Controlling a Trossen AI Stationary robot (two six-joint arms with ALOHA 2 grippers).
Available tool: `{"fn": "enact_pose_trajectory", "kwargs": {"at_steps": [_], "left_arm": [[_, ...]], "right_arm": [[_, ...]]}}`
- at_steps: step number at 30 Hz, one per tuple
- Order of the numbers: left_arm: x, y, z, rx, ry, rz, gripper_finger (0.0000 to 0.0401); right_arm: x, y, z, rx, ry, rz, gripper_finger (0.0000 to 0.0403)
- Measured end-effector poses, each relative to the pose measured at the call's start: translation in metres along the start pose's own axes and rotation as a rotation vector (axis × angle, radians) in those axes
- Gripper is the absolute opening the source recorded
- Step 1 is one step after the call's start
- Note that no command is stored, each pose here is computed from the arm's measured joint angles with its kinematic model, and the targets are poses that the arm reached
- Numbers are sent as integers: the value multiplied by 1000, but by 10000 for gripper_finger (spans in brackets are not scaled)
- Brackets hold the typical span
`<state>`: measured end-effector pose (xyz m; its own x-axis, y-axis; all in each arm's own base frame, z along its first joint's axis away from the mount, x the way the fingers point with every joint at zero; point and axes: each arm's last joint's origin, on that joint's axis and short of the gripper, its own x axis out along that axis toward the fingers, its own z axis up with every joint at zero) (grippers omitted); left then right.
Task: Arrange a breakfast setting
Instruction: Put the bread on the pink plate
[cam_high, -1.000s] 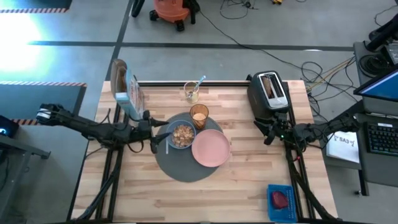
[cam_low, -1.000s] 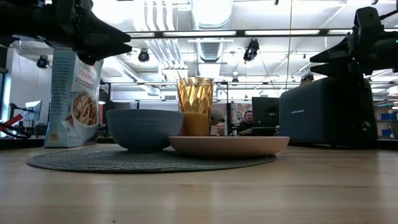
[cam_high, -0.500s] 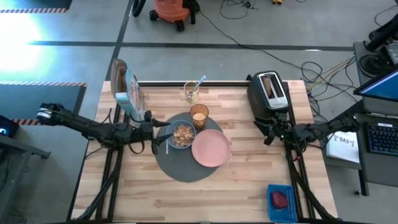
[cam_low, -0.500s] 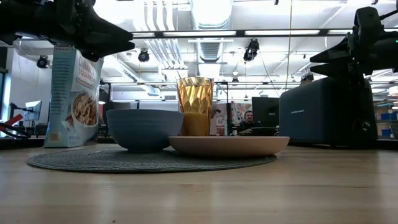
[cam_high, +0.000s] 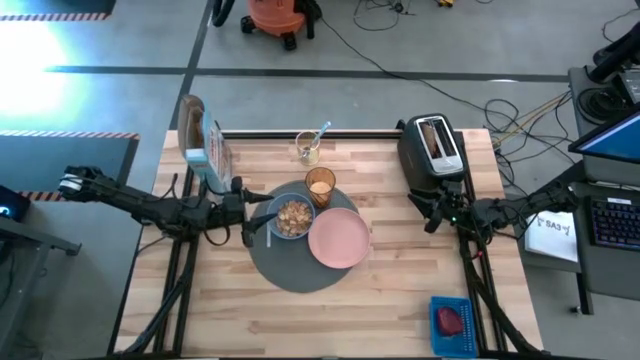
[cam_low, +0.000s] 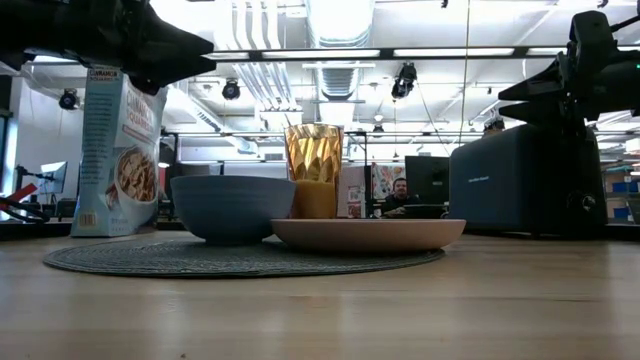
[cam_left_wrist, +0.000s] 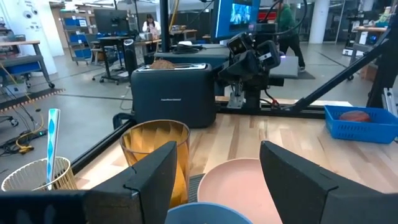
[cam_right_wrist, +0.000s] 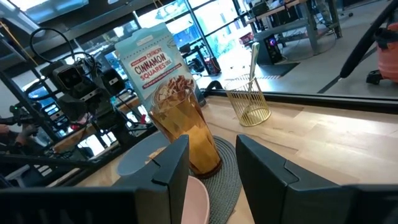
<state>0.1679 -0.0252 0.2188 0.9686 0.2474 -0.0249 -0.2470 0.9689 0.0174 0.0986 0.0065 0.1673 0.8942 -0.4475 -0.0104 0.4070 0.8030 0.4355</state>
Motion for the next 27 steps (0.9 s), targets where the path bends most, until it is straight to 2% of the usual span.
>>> {"fn": "enact_pose_trajectory", "kwargs": {"at_steps": [4, 13, 16, 20, 27], "left_arm": [[0, 0, 0, -41, 0, 0, 213], [0, 0, 0, -65, 1, -4, 213], [0, -1, 0, -65, 3, -42, 213], [0, -2, 0, -66, 4, -78, 213], [0, -2, -1, -63, 11, -78, 213]], "right_arm": [[0, 0, 1, 12, -11, -9, 123], [0, 1, 3, 208, -32, -2, 123], [0, 3, 6, 278, -53, 22, 123], [-1, 5, 12, 301, -94, 50, 123], [-2, 9, 25, 230, -176, 44, 123]]}}
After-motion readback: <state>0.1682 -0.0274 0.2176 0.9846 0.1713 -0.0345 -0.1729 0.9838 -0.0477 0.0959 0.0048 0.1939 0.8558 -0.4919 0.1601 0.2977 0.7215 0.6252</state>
